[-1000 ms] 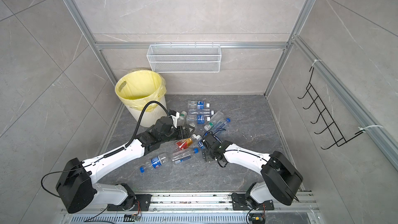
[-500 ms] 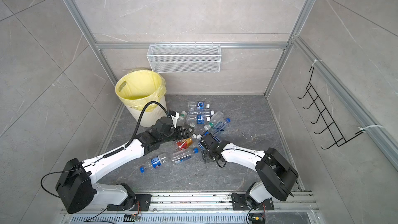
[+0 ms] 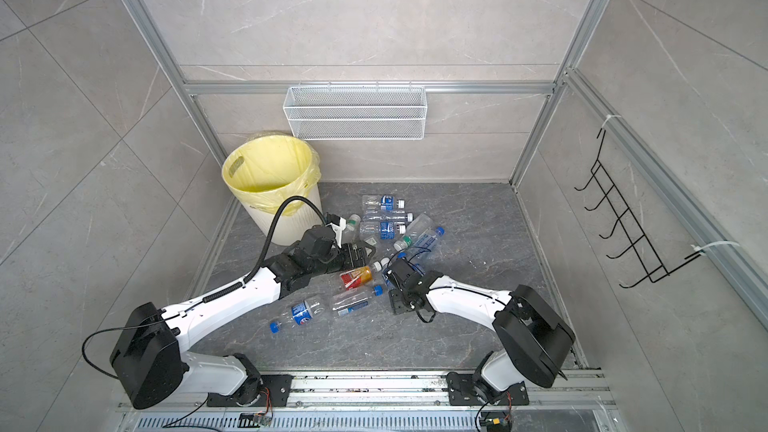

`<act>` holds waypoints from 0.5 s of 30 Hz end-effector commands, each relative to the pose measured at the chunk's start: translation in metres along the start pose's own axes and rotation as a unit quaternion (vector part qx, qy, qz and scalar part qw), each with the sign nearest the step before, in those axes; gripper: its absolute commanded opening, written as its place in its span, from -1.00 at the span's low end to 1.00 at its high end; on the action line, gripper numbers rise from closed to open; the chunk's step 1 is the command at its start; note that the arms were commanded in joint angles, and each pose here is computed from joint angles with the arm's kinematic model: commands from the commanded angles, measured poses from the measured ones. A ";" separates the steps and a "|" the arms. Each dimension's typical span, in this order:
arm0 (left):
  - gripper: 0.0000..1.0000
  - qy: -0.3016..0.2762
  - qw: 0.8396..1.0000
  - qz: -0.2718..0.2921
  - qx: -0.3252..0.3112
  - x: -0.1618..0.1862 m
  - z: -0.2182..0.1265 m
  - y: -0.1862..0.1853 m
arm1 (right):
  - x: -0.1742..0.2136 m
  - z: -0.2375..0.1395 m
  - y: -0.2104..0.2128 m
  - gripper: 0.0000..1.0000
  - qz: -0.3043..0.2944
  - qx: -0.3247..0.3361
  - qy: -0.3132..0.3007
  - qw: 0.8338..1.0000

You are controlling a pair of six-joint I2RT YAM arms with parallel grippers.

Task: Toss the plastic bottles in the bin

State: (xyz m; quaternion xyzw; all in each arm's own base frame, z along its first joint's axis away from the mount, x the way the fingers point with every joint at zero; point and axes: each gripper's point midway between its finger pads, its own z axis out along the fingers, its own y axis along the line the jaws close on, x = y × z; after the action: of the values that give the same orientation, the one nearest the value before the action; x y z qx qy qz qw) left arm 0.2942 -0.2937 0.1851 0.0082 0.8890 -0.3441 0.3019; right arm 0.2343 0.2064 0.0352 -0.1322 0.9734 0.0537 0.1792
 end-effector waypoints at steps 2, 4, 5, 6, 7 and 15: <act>1.00 -0.018 1.000 0.003 0.009 -0.017 -0.007 -0.015 | -0.010 -0.019 0.004 0.27 0.003 -0.010 -0.020 1.000; 1.00 -0.024 1.000 0.001 0.004 -0.020 -0.009 -0.015 | -0.013 -0.025 0.003 0.25 0.001 -0.008 -0.028 1.000; 1.00 -0.026 1.000 0.001 0.005 -0.023 -0.010 -0.017 | -0.015 -0.029 0.003 0.24 -0.001 -0.007 -0.031 0.999; 1.00 -0.028 1.000 0.001 0.005 -0.025 -0.010 -0.018 | -0.018 -0.033 0.003 0.24 -0.003 -0.006 -0.035 0.999; 1.00 -0.029 1.000 0.000 0.001 -0.027 -0.011 -0.018 | -0.022 -0.038 0.004 0.24 -0.004 -0.008 -0.040 0.999; 1.00 -0.035 0.996 -0.085 0.018 -0.054 -0.012 -0.017 | -0.072 -0.089 0.024 0.24 0.009 -0.045 -0.106 0.993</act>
State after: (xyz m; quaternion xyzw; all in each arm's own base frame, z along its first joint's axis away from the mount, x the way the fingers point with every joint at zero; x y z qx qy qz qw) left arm 0.3164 -0.2903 0.2170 -0.0382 0.8816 -0.3533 0.3108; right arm 0.2544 0.2263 0.1117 -0.1249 0.9565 0.0995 0.2441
